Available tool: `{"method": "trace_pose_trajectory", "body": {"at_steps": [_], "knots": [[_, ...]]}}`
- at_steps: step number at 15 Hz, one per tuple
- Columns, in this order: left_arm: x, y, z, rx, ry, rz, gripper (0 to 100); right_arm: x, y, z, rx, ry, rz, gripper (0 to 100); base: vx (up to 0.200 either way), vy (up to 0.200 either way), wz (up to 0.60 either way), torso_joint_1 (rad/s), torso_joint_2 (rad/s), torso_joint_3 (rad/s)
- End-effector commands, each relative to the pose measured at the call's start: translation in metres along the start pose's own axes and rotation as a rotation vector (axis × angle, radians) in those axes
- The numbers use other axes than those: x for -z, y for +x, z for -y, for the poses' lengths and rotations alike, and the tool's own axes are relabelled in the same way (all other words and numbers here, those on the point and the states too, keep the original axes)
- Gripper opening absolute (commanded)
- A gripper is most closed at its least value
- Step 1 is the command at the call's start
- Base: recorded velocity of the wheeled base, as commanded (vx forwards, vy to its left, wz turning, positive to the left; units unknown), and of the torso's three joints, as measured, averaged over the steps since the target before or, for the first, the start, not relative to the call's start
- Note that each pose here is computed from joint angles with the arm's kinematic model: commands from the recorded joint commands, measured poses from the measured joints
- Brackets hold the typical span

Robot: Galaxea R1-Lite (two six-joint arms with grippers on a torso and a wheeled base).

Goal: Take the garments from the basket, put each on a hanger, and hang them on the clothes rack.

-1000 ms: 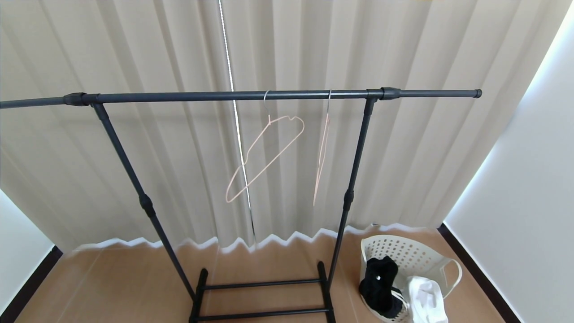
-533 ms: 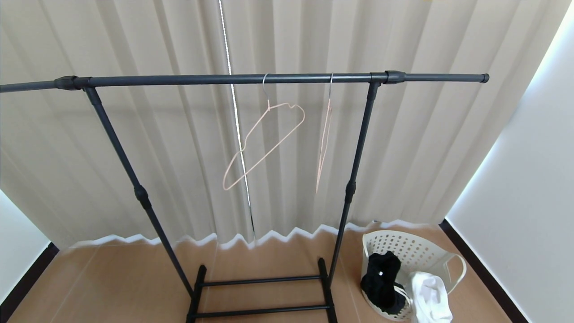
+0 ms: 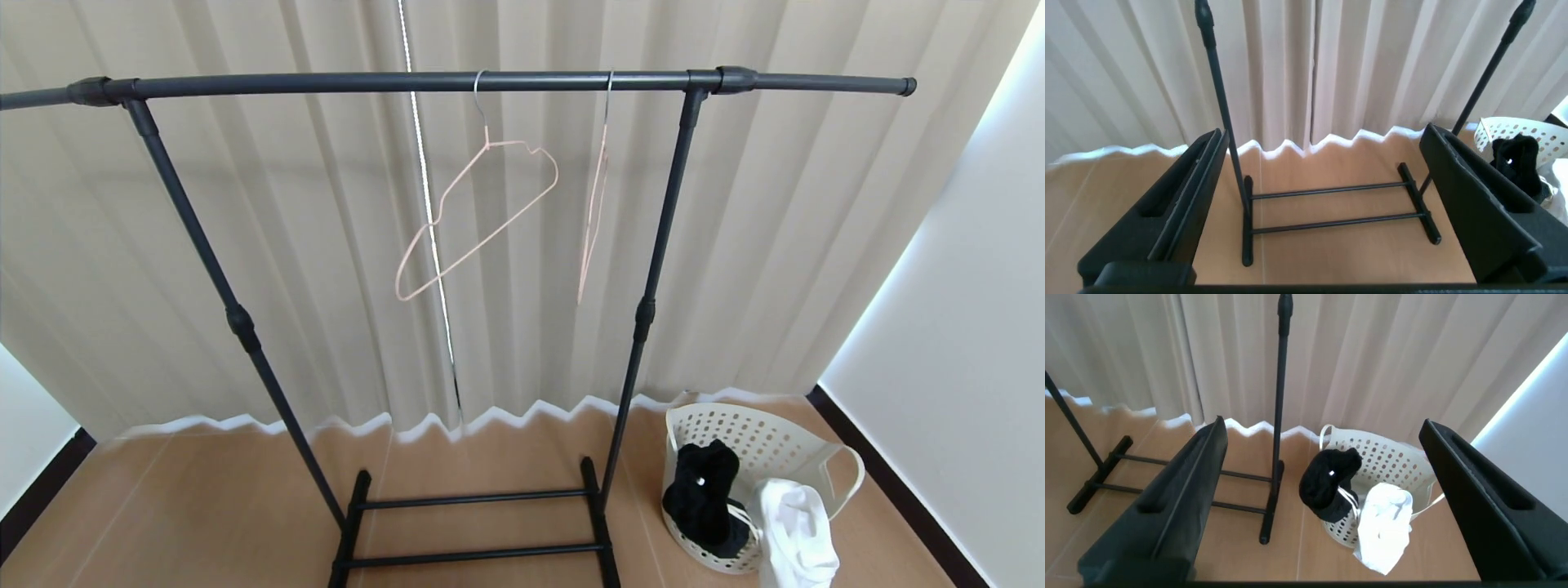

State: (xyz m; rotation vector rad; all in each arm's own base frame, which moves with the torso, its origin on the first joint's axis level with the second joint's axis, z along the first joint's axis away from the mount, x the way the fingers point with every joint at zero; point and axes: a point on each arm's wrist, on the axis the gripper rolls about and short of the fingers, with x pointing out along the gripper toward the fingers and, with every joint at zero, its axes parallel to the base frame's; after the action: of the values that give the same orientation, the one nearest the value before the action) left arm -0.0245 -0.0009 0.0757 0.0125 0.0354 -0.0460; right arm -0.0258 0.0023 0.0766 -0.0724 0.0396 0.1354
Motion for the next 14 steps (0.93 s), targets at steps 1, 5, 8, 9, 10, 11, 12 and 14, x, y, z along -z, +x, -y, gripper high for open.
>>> {"method": "trace_pose_trajectory", "body": {"at_steps": [1,5,8,9,10,11,12,14], "knots": [[0.0,0.0001,0.0,0.0,-0.001,-0.001,100,0.0,0.0001,0.0,0.0,0.0,-0.001,100,0.0,0.0,0.0,-0.188,0.53,0.364],[0.0,0.0001,0.0,0.0,-0.001,-0.001,100,0.0,0.0001,0.0,0.0,0.0,-0.001,100,0.0,0.0,0.0,-0.179,0.52,0.339],[0.0,0.0001,0.0,0.0,0.001,-0.001,100,0.0,0.0001,0.0,0.0,0.0,-0.001,100,0.0,0.0,0.0,-0.149,0.5,0.343],[0.0,0.0001,0.0,0.0,0.002,-0.001,100,0.0,0.0001,0.0,0.0,0.0,-0.001,100,0.0,0.0,0.0,-0.139,0.49,0.349],[0.0004,0.0002,0.0,-0.001,0.004,-0.003,100,0.0,0.0001,0.0,0.0,0.0,-0.001,100,0.0,0.0,0.0,-0.129,0.48,0.349],[0.0004,0.0002,-0.0001,-0.003,0.002,-0.003,100,0.0,0.0001,0.0,0.0,0.0,-0.001,100,0.0,0.0,0.0,-0.119,0.47,0.354],[0.0004,0.0002,0.0,-0.001,0.002,-0.003,100,0.0,0.0001,0.0,0.0,0.0,-0.001,100,0.0,0.0,0.0,-0.115,0.46,0.359],[0.0004,0.0002,0.0,-0.001,0.002,-0.003,100,-0.0001,0.0001,0.0,-0.001,0.0,-0.001,100,0.0,0.0,0.0,-0.1,0.46,0.373]]}}
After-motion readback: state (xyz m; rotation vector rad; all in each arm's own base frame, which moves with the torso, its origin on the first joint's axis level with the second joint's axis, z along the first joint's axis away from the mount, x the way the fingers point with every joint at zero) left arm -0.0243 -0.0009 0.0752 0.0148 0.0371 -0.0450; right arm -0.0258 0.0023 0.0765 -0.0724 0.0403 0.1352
